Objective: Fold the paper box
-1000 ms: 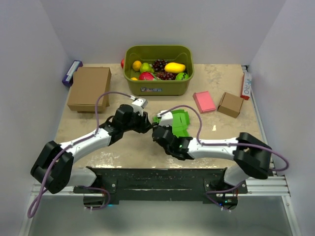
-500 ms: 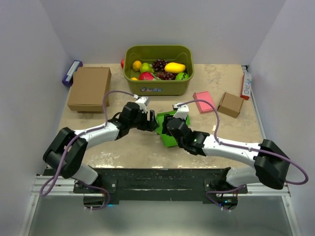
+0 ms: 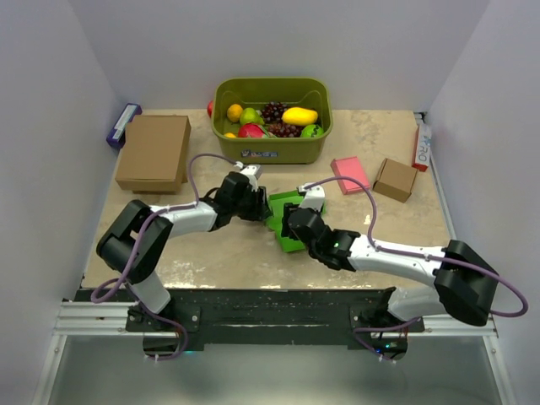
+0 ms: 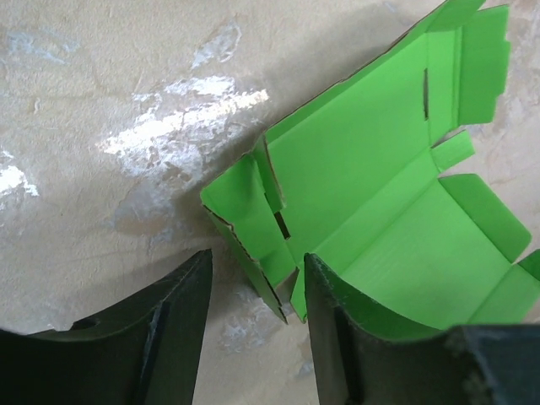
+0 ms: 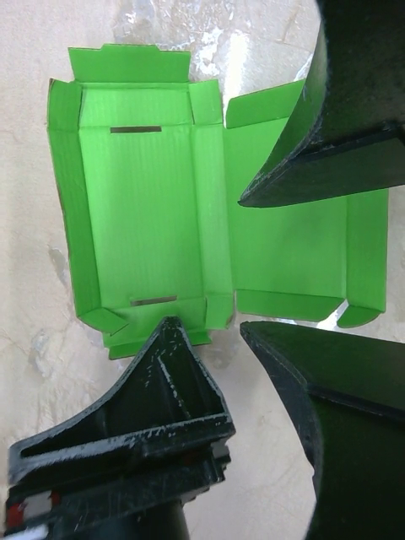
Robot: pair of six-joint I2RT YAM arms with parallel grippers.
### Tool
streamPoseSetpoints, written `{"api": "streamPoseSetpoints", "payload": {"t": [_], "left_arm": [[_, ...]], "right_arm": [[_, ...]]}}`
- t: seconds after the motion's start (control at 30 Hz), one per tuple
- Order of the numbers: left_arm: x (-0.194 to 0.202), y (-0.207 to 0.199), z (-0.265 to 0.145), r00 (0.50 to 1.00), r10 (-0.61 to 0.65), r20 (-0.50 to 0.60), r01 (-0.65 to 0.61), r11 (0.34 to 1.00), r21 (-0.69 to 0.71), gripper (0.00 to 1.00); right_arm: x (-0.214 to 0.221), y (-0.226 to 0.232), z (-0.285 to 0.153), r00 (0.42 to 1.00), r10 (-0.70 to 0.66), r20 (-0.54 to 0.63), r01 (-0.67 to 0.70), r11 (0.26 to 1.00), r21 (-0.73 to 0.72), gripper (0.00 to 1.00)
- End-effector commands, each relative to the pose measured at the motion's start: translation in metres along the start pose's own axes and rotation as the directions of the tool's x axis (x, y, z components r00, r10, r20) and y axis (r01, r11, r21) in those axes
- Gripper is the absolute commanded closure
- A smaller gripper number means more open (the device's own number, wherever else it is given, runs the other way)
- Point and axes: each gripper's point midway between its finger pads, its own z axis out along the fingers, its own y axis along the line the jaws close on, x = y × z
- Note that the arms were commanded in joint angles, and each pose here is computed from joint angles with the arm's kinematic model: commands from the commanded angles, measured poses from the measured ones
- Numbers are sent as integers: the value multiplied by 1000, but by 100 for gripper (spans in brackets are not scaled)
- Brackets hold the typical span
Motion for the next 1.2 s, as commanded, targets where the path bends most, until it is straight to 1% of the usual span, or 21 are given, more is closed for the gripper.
{"api": "streamPoseSetpoints", "payload": {"t": [0.0,0.03,0.1,0.2,0.27,0.3,0.33,0.4,0.47,0.53,0.57,0.63,0.7,0.87,0.93,1.17], "left_arm": [[-20,-3,6,998,6,58,-6,1000,-1,54],[-20,-3,7,998,6,58,-6,1000,-3,60],[-19,-2,7,998,5,58,-5,1000,-3,67],[-19,-2,6,998,4,62,-4,1000,-1,90],[-17,-2,5,998,0,64,0,1000,2,95],[-19,-3,5,998,-1,70,0,1000,7,98],[-18,-2,5,997,-5,71,4,1000,7,100],[-19,-3,3,997,-7,79,6,1000,11,100],[-18,-4,1,996,-13,84,11,1000,17,100],[-13,-2,-1,996,-25,84,24,1000,16,100],[-18,-4,-3,994,-28,107,26,999,24,100],[-12,-2,-7,992,-51,116,48,999,25,100],[-17,-6,-13,987,-64,150,58,997,46,100],[-16,-2,-23,982,-62,179,56,998,36,100],[-16,-2,-25,981,-59,185,53,998,37,100],[-15,-1,-30,979,-58,196,52,998,33,100]], "right_arm": [[-13,7,-3,999,14,41,-13,999,-34,40],[-14,9,-2,999,13,41,-11,999,-42,40],[-11,14,2,999,-7,34,8,999,-46,40],[-4,31,9,998,-58,17,59,994,-87,38],[2,39,14,996,-93,-1,93,991,-94,36],[-3,47,17,996,-94,5,94,991,-97,36],[10,49,24,991,-128,-26,125,988,-85,36],[10,54,31,989,-143,-35,140,987,-75,37],[20,51,40,986,-152,-69,150,988,-32,37],[16,55,43,984,-165,-73,164,986,-20,38],[21,56,46,982,-168,-86,167,986,-18,38],[23,57,49,984,-154,-91,154,988,-12,38],[27,58,53,985,-139,-99,140,990,-2,38],[39,51,59,978,-158,-137,165,985,47,50],[44,51,62,975,-164,-149,173,984,50,50],[42,62,65,977,-150,-149,155,988,21,49]]}}
